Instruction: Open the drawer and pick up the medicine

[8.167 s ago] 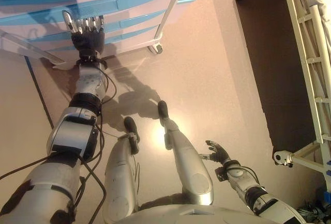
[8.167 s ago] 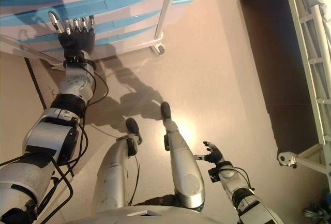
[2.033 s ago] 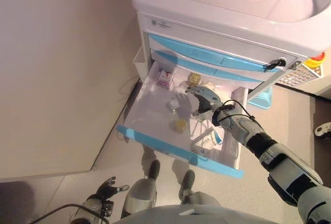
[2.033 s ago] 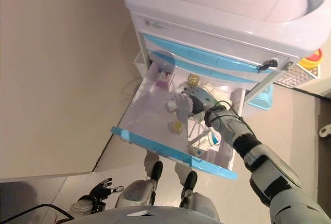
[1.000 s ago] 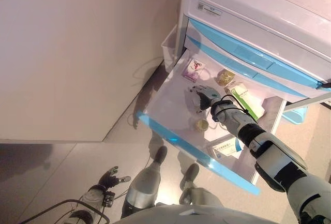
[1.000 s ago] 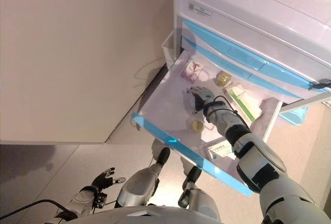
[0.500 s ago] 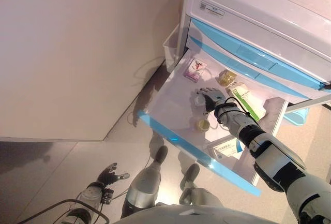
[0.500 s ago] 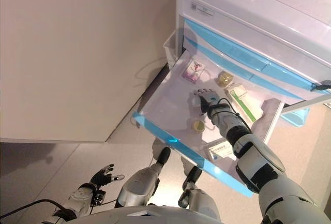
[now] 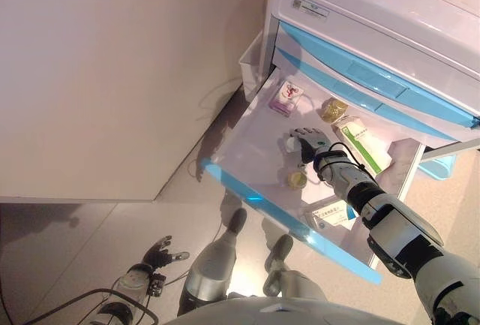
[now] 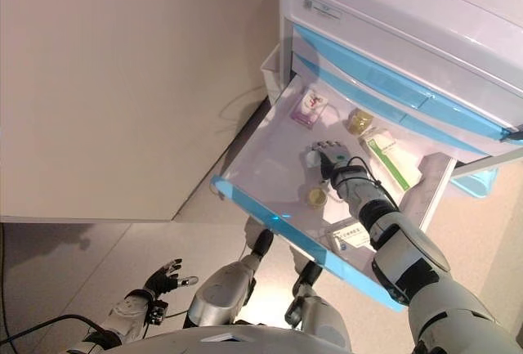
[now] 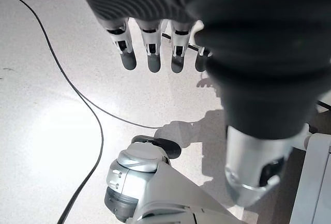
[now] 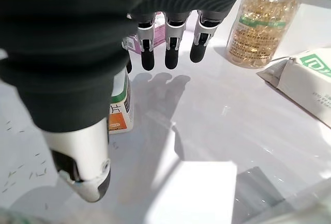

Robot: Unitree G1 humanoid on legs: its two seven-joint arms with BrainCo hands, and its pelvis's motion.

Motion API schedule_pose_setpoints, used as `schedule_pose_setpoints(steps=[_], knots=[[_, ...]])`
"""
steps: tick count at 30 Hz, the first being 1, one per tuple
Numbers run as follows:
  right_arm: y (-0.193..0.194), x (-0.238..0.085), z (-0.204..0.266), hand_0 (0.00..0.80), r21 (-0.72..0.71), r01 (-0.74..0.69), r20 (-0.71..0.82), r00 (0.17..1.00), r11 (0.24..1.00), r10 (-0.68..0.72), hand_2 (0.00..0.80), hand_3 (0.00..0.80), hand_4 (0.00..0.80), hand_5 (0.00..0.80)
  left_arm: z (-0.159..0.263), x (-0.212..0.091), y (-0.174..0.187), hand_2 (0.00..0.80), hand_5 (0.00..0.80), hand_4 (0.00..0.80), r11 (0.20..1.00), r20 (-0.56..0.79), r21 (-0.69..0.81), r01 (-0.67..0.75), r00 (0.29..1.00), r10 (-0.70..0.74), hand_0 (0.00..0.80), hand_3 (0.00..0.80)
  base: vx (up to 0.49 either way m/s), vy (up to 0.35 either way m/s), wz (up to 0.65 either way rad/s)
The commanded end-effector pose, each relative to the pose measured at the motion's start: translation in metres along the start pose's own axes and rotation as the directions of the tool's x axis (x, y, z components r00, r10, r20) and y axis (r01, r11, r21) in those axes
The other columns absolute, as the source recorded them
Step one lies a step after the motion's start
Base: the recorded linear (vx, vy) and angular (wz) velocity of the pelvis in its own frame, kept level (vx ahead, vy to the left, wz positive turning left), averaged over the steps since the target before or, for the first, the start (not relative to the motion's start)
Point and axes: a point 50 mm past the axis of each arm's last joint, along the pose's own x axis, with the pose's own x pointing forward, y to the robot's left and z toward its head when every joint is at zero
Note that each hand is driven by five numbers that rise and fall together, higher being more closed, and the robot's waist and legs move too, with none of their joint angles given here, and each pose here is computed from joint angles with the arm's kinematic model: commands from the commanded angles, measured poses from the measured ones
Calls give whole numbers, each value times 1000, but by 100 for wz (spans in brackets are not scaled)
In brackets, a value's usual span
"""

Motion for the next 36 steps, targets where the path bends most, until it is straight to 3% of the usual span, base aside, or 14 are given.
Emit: schedule_pose_setpoints(steps=[1,2,3,4,5,7,8,9,11,22,23,24,25,36], knots=[[-34,9,-1,0,-25,116,-2,993,993,-116,0,0,0,0,1,0,-3,0,0,0,999,15,22,24,1000,-25,0,0,0,0,0],[-34,10,-1,0,-26,121,-1,993,992,-121,0,0,0,0,1,0,-3,0,0,0,1000,17,20,24,1000,-25,0,0,0,0,0],[-35,10,-1,201,-28,124,1,992,992,-124,201,201,201,201,1,-1,-3,0,0,0,1000,19,19,24,1000,-24,0,0,0,0,0],[-36,9,-2,634,-29,128,4,992,991,-128,634,634,634,634,1,-1,-3,0,0,0,1000,21,19,24,999,-24,0,0,0,0,0],[-38,10,-1,800,-32,134,8,991,990,-134,800,800,800,800,2,-1,-2,0,0,0,1000,22,17,22,999,-23,0,0,-13,11,3],[-40,10,-1,800,-34,141,12,990,989,-141,800,800,800,800,2,0,-3,0,0,0,1000,24,14,23,999,-23,0,0,-13,13,5],[-39,10,-1,709,-31,145,12,989,989,-144,709,709,709,709,3,0,-3,0,0,0,1000,25,15,23,999,-24,0,0,-9,10,3],[-39,10,-1,678,-27,147,12,989,989,-147,678,678,678,678,3,0,-3,0,0,0,1000,25,15,24,999,-24,0,0,0,0,0],[-40,10,-1,800,-25,157,19,987,987,-157,800,800,800,800,2,-1,-3,0,0,0,1000,25,12,23,999,-23,0,0,0,0,0],[-42,9,2,800,-23,186,36,982,982,-185,800,800,800,800,2,-1,-1,0,0,0,1000,25,5,18,1000,-18,0,0,0,0,0],[-42,9,2,605,-24,180,35,983,983,-179,605,605,605,605,1,-1,-1,0,0,0,1000,25,6,17,1000,-17,0,0,0,0,0],[-41,9,1,60,-32,168,32,985,985,-167,60,60,60,60,1,-1,-1,0,0,0,1000,24,5,16,1000,-16,0,0,0,0,0],[-40,9,1,0,-46,151,25,988,987,-150,0,0,0,0,2,-1,-1,0,0,0,1000,25,3,14,1000,-14,0,0,0,0,0],[-36,9,6,0,-190,141,83,988,972,-128,0,0,0,0,0,-1,2,0,0,0,1000,11,16,7,1000,-7,0,0,0,0,0]])
